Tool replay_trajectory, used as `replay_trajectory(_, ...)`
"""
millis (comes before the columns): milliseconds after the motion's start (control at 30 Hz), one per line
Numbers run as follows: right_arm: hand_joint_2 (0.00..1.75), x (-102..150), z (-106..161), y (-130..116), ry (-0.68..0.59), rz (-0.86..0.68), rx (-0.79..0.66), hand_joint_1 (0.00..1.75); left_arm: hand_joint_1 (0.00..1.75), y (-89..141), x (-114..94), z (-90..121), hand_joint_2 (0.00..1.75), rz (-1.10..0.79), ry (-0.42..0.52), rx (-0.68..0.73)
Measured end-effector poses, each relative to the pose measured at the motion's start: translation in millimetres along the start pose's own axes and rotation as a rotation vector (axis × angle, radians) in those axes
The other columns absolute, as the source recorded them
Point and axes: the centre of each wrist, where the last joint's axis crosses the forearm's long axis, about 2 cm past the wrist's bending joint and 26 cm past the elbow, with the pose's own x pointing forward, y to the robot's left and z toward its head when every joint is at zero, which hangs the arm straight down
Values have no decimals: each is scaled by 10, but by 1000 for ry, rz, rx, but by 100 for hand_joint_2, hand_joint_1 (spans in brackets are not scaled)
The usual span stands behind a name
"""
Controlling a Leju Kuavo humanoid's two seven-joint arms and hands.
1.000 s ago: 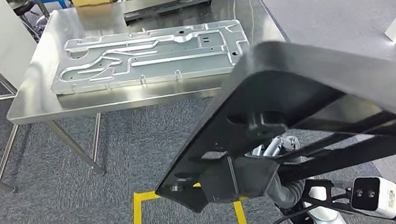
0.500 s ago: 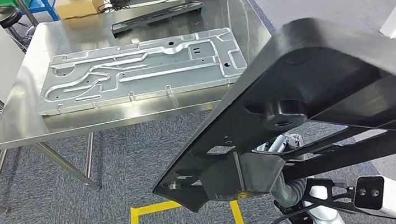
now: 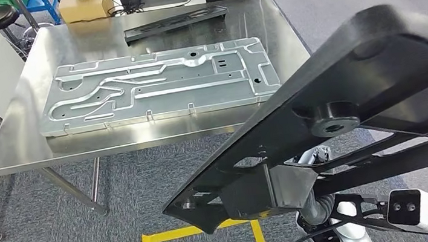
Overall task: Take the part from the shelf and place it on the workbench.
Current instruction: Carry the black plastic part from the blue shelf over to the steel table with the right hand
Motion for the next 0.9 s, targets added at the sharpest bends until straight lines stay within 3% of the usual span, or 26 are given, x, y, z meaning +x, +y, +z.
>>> replay_trajectory(633, 175, 28, -27, 53, -17, 25, -10, 169, 0, 35, -5, -1, 0, 10, -2, 3)
replay_trajectory(900, 175, 67, -64, 21, -1, 140, -42, 169, 0, 34, -3, -1, 0, 10, -1, 1)
